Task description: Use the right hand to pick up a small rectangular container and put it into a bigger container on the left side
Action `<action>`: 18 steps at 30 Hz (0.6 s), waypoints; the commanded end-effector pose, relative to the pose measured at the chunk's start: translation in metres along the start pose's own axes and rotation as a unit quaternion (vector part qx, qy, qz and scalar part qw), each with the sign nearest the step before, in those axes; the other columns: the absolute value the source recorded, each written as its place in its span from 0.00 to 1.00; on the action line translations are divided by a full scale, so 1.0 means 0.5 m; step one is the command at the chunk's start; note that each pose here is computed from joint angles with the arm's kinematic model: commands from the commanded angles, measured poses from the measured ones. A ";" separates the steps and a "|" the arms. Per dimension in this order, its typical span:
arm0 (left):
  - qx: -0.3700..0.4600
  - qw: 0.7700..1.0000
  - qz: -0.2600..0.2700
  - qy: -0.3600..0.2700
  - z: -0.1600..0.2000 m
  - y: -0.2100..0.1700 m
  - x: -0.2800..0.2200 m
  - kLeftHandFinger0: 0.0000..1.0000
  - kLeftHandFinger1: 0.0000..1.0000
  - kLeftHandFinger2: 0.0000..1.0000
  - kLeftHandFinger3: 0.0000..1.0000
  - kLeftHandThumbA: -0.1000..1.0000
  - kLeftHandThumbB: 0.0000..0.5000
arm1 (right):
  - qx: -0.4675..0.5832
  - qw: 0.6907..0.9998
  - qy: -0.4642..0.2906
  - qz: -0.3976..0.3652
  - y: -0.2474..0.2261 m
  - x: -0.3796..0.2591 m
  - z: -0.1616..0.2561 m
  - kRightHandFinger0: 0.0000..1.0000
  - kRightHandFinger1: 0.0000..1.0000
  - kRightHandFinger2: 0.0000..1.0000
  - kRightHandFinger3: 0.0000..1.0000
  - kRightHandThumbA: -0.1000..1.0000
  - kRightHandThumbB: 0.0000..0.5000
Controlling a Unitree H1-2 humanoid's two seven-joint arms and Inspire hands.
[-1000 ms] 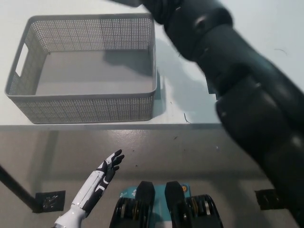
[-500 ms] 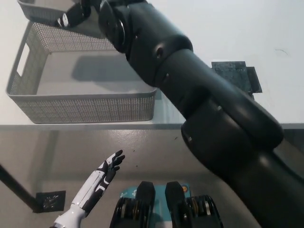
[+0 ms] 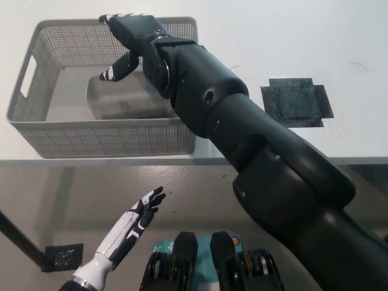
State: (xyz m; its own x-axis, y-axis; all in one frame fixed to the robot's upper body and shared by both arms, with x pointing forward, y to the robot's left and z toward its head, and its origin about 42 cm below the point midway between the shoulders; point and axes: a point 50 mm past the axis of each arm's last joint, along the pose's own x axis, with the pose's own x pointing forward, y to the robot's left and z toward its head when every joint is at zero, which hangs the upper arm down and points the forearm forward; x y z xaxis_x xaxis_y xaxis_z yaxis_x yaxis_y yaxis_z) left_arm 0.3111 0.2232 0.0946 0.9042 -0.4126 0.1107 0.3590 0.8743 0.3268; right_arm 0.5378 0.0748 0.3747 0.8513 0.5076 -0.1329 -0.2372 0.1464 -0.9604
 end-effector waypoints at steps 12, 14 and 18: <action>0.025 0.999 -0.011 -0.026 0.025 0.016 0.019 1.00 1.00 1.00 1.00 1.00 0.59 | 0.004 0.997 -0.033 -0.071 -0.174 -0.021 -0.004 1.00 1.00 1.00 1.00 0.98 1.00; 0.025 0.999 -0.010 -0.027 0.024 0.017 0.020 1.00 1.00 1.00 1.00 1.00 0.58 | 0.012 0.992 -0.050 -0.117 -0.245 -0.038 -0.022 1.00 1.00 1.00 1.00 1.00 1.00; 0.021 0.999 -0.010 -0.023 0.021 0.020 0.017 1.00 1.00 1.00 1.00 1.00 0.57 | 0.090 0.971 -0.089 -0.203 -0.373 -0.087 -0.080 1.00 1.00 1.00 1.00 1.00 0.92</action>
State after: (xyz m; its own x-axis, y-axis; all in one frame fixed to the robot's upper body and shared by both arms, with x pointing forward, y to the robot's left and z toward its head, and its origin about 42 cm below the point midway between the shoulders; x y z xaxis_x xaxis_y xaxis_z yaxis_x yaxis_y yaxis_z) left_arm 0.3131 0.2222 0.0963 0.8961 -0.4307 0.1073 0.3733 0.8621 0.3427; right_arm 0.5642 0.0258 0.4362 0.8706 0.4916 -0.0200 -0.1757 0.2727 -0.9459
